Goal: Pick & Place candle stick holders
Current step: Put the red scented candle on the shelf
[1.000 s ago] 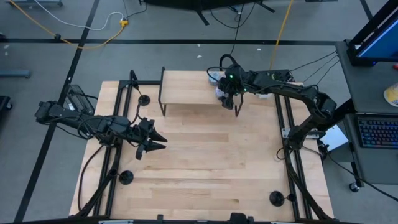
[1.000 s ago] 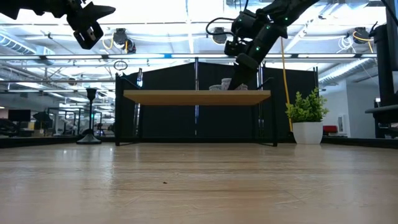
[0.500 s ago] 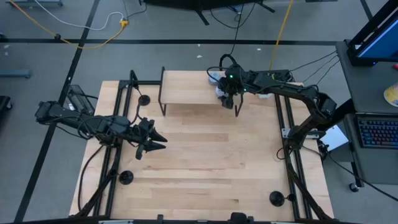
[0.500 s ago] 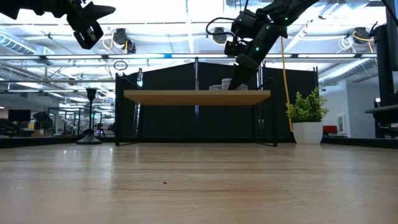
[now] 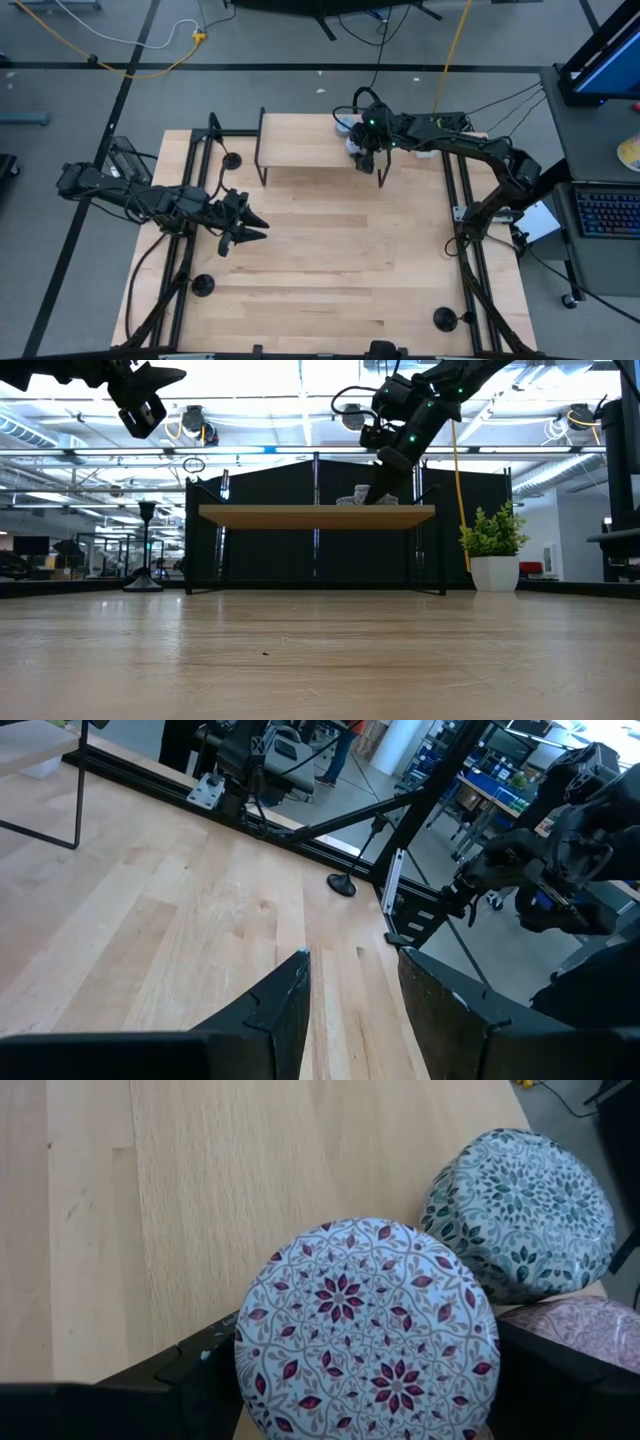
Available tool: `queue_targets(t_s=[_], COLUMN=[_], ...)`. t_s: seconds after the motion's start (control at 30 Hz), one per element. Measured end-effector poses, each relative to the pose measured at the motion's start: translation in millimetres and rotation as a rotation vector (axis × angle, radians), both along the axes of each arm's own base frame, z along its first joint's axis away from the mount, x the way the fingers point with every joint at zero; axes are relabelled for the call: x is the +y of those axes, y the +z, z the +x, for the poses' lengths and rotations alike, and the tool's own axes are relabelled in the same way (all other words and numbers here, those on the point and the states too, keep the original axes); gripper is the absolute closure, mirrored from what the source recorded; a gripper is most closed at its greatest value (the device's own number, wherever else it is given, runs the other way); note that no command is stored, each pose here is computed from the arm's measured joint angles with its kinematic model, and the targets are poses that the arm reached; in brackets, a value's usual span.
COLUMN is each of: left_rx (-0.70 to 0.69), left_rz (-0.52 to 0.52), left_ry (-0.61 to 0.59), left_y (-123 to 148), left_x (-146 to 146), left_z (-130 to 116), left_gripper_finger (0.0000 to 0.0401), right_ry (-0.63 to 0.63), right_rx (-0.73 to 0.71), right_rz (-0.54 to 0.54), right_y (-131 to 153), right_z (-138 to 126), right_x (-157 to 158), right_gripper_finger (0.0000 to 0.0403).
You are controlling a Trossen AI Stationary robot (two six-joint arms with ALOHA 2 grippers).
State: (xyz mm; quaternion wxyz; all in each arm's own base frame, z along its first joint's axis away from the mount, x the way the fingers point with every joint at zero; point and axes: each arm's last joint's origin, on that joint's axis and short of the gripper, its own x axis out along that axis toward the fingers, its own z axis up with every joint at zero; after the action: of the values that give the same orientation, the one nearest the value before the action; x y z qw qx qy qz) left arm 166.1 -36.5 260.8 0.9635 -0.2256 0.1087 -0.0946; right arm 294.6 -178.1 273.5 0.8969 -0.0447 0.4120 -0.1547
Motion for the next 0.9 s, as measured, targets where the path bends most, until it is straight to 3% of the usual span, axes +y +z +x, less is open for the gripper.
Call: queue_targets(t_s=[0.6, 0.9], left_rx=[0.000, 0.000], left_rz=[0.002, 0.002], left_ry=[0.000, 0.000], left_y=[0.0, 0.0], left_x=[0.0, 0.0], left_z=[0.0, 0.0], left_gripper_finger=[0.0242, 0.0242], right_ry=[-0.045, -0.048], right_rx=[-0.016, -0.016], right_rz=[0.037, 0.040], right_y=[-0.2, 0.1], right_z=[-0.2, -0.5], right_x=[0.1, 0.2], right_gripper_finger=[0.0088, 0.0043])
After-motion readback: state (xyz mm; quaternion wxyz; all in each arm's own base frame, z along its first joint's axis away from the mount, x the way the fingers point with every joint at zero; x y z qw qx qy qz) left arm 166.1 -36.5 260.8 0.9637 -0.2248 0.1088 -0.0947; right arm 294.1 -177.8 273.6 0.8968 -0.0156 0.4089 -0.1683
